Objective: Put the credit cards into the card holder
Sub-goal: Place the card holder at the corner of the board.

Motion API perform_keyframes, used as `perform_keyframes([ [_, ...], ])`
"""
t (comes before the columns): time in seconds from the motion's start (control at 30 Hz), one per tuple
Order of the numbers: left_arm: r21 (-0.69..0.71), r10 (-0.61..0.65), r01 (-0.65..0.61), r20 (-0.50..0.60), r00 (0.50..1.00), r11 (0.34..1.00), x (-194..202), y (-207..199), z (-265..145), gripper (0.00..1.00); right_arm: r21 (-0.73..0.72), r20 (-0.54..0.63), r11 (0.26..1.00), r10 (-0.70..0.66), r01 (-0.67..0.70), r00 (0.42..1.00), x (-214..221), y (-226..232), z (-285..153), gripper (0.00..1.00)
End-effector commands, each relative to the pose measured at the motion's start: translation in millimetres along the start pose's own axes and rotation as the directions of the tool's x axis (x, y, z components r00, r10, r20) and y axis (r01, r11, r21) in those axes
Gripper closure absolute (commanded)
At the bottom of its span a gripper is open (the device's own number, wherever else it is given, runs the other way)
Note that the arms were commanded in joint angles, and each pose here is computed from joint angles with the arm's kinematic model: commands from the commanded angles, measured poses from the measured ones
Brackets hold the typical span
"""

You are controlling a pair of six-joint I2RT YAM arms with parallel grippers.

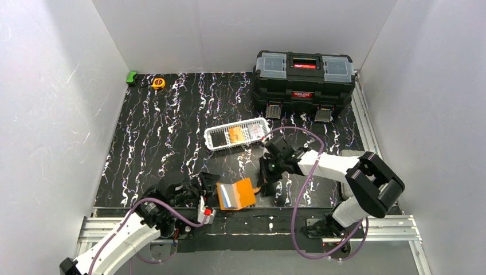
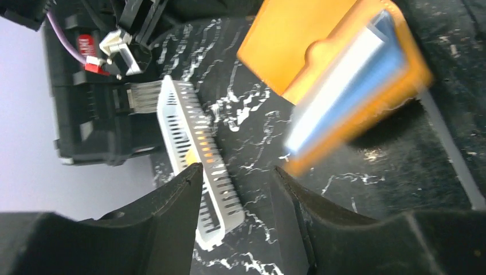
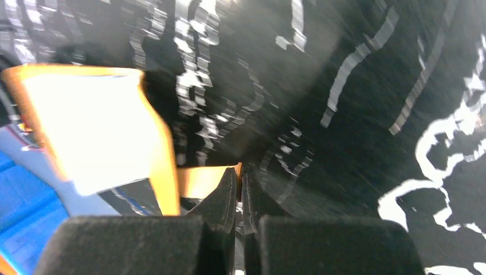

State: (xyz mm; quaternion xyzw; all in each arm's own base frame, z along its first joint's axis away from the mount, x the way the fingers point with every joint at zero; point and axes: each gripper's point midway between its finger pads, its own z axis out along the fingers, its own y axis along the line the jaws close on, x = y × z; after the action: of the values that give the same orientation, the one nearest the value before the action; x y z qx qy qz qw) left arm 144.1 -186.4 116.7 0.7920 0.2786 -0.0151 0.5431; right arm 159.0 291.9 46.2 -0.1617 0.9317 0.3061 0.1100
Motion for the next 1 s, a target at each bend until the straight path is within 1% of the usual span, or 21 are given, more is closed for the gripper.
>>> perform_keyframes([
  [0.0, 0.057, -0.016, 0.012, 0.062, 0.998, 0.998, -8, 2, 11, 0.55, 0.002, 0.066, 0.999, 0.049, -0.049, 0.997, 0, -10, -2, 0.99],
  [0.13, 0.128, -0.002, -0.014, 0.125, 0.992, 0.992, -12, -6, 25, 0.55, 0.073, 0.086, 0.995, 0.065, -0.072, 0.994, 6, -27, -11, 0.99],
  [0.27, 0.164, 0.008, -0.037, 0.171, 0.985, 0.986, -14, -9, 36, 0.55, 0.062, 0.111, 0.997, 0.049, -0.056, 0.993, 4, -23, -20, 0.99],
  [0.4, 0.123, 0.041, -0.070, 0.220, 0.975, 0.990, -19, 11, 47, 0.55, 0.021, 0.173, 1.000, 0.013, -0.017, 0.985, -20, -1, -38, 0.99],
  [0.6, 0.092, 0.062, -0.086, 0.239, 0.969, 0.992, -19, 44, 64, 0.55, -0.036, 0.238, 0.997, -0.051, 0.061, 0.970, -44, 33, -66, 0.99],
  [0.8, 0.105, 0.084, -0.120, 0.295, 0.952, 0.987, -34, 45, 72, 0.55, -0.043, 0.211, 0.995, -0.083, 0.094, 0.974, -40, 42, -60, 0.99],
  [0.97, 0.134, 0.068, -0.113, 0.303, 0.951, 0.984, -41, 38, 82, 0.57, -0.027, 0.191, 0.995, -0.093, 0.100, 0.977, -36, 42, -54, 0.99],
])
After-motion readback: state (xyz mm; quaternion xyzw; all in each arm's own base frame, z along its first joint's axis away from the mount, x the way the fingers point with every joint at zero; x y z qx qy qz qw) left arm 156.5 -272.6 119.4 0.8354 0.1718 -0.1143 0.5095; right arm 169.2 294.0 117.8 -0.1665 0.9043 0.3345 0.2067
